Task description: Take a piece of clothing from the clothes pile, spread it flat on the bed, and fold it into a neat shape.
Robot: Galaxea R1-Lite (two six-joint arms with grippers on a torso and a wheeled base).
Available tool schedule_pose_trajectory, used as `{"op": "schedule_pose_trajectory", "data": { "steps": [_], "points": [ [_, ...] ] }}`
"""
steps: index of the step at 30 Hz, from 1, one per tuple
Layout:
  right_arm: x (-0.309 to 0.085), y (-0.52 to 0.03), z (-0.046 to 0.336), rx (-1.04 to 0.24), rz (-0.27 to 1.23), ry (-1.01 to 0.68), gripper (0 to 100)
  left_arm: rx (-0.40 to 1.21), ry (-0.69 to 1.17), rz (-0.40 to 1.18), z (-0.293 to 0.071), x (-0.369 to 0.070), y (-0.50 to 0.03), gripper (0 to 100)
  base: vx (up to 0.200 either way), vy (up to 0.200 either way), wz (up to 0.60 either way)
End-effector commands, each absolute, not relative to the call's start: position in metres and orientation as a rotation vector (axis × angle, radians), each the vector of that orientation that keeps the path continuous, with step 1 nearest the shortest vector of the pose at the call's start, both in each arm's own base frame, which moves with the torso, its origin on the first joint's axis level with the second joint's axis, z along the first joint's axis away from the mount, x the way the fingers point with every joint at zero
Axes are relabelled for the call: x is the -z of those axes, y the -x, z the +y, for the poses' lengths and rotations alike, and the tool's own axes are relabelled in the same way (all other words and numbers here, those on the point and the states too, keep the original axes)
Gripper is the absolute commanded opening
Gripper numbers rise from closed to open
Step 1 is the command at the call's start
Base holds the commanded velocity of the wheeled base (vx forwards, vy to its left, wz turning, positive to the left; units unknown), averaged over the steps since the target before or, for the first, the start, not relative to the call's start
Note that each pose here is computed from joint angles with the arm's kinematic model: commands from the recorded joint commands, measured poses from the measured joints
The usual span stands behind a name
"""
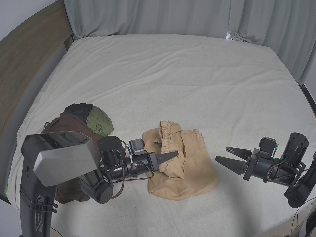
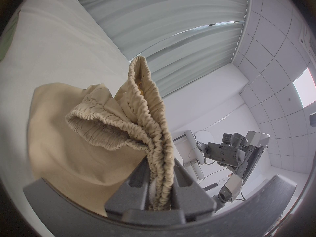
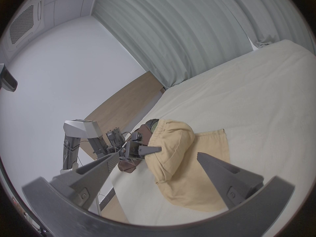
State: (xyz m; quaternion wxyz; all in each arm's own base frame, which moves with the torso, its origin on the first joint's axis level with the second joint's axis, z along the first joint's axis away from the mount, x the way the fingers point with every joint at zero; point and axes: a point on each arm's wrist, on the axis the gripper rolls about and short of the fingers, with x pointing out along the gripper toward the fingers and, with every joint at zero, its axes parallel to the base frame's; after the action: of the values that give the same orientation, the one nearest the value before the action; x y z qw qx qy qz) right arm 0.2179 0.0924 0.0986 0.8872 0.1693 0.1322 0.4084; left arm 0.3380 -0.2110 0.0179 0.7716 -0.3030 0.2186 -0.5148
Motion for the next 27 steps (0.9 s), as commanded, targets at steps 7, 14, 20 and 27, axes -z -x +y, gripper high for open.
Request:
{"op": "schedule_pose_trajectory", "data": {
  "steps": [7,14,20,27],
  "points": [
    [-0.101,-0.219,0.091,-0.847,0.26,-0.352,100,1.117,0.655,0.515,-0.225,0.007,-0.34,0,0.0,0.0,0.0],
    [-0.101,-0.22,0.091,-0.847,0.259,-0.352,100,1.104,0.656,0.488,-0.227,0.005,-0.344,100,0.0,0.0,0.0],
    [-0.1,-0.219,0.092,-0.847,0.265,-0.352,100,1.084,0.645,0.464,-0.223,0.001,-0.345,100,0.0,0.0,0.0],
    [-0.099,-0.217,0.091,-0.847,0.276,-0.351,100,1.055,0.631,0.434,-0.213,-0.011,-0.343,100,0.0,0.0,0.0]
  ]
}}
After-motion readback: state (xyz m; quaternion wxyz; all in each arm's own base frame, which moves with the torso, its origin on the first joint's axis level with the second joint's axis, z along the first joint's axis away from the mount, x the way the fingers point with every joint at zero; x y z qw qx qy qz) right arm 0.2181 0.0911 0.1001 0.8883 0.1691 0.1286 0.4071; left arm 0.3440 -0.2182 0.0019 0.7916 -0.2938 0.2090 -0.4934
